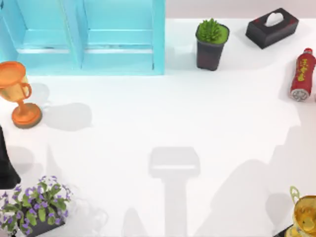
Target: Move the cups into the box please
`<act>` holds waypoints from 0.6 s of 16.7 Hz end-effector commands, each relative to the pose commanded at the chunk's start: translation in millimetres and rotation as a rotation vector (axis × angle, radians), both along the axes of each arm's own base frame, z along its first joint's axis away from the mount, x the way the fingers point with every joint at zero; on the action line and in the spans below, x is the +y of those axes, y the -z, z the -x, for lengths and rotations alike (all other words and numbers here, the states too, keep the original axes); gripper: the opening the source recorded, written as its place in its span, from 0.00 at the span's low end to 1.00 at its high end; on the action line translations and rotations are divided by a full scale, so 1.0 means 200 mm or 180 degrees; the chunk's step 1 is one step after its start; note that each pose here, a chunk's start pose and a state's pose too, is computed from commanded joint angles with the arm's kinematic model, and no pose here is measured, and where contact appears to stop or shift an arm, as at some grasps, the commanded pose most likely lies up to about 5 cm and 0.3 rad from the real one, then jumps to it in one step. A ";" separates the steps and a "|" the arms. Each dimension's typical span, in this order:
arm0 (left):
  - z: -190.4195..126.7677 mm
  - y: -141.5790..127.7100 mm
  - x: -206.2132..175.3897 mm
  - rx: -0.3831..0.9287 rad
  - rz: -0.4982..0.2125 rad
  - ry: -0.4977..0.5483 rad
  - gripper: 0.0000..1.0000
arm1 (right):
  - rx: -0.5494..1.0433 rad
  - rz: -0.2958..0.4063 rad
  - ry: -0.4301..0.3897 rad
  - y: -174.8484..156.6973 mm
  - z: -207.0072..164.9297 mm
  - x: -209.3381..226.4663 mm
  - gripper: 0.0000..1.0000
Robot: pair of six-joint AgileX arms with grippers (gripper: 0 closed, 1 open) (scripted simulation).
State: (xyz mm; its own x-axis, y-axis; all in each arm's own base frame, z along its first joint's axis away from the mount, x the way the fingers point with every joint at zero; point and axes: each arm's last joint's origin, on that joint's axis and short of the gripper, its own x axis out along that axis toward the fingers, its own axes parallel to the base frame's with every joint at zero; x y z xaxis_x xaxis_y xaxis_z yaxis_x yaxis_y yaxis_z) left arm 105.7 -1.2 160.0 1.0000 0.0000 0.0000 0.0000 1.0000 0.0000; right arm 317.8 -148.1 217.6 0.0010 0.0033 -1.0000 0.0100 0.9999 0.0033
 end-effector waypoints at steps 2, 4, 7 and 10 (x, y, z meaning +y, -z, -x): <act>0.00 0.00 0.00 0.0000 0.0000 0.0000 1.00 | 0.0000 0.0000 0.0000 0.00 0.00 0.00 0.75; 0.00 0.00 0.00 0.0000 0.0000 0.0000 1.00 | 0.0000 0.0000 0.0000 0.00 0.00 0.00 0.90; 0.00 0.00 0.00 0.0000 0.0000 0.0000 1.00 | 0.0000 0.0000 0.0000 0.00 0.00 0.00 1.00; 0.00 0.00 0.00 0.0000 0.0000 0.0000 1.00 | 0.0000 0.0000 0.0000 0.00 0.00 0.00 1.00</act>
